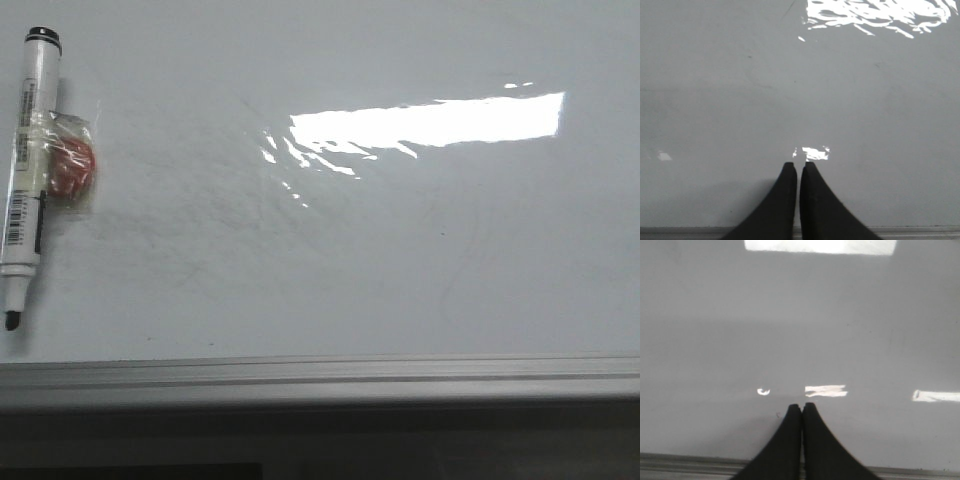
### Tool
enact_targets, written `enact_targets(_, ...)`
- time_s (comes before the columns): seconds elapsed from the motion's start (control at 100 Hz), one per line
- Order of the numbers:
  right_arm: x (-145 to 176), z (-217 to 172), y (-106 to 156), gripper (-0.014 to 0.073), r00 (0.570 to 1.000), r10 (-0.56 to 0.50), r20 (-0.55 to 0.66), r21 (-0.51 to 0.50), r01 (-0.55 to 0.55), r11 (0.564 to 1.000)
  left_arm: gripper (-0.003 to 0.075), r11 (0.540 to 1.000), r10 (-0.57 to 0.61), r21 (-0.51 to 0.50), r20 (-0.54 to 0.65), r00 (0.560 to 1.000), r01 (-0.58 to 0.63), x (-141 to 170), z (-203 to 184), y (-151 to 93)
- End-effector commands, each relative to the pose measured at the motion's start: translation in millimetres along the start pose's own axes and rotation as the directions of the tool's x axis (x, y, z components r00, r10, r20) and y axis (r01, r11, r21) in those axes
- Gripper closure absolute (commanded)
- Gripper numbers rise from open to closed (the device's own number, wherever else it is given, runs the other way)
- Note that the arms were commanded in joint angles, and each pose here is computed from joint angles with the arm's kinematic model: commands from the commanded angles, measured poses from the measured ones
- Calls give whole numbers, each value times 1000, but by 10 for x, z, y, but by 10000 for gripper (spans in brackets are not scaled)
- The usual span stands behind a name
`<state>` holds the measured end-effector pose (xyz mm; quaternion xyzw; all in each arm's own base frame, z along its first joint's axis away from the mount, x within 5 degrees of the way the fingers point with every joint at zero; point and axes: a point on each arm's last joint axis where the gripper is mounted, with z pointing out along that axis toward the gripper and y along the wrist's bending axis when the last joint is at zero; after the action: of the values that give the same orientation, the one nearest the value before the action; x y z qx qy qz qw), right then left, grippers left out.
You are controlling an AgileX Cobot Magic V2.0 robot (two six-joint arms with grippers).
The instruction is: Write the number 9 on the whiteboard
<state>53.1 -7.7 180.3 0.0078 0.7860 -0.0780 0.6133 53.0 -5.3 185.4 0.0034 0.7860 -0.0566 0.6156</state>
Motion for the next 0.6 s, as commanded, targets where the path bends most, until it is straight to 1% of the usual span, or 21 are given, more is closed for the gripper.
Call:
enact_targets(0.0, 6, -5, -1, 659, 999, -6, 31, 8, 6, 1000, 741, 1000, -9, 2, 30, 1000, 9, 79, 21, 7)
enact_targets(0.59, 6, -5, -1, 659, 999, -6, 31, 8, 6, 1000, 741, 1000, -5, 0, 32, 999, 5, 77, 21, 8)
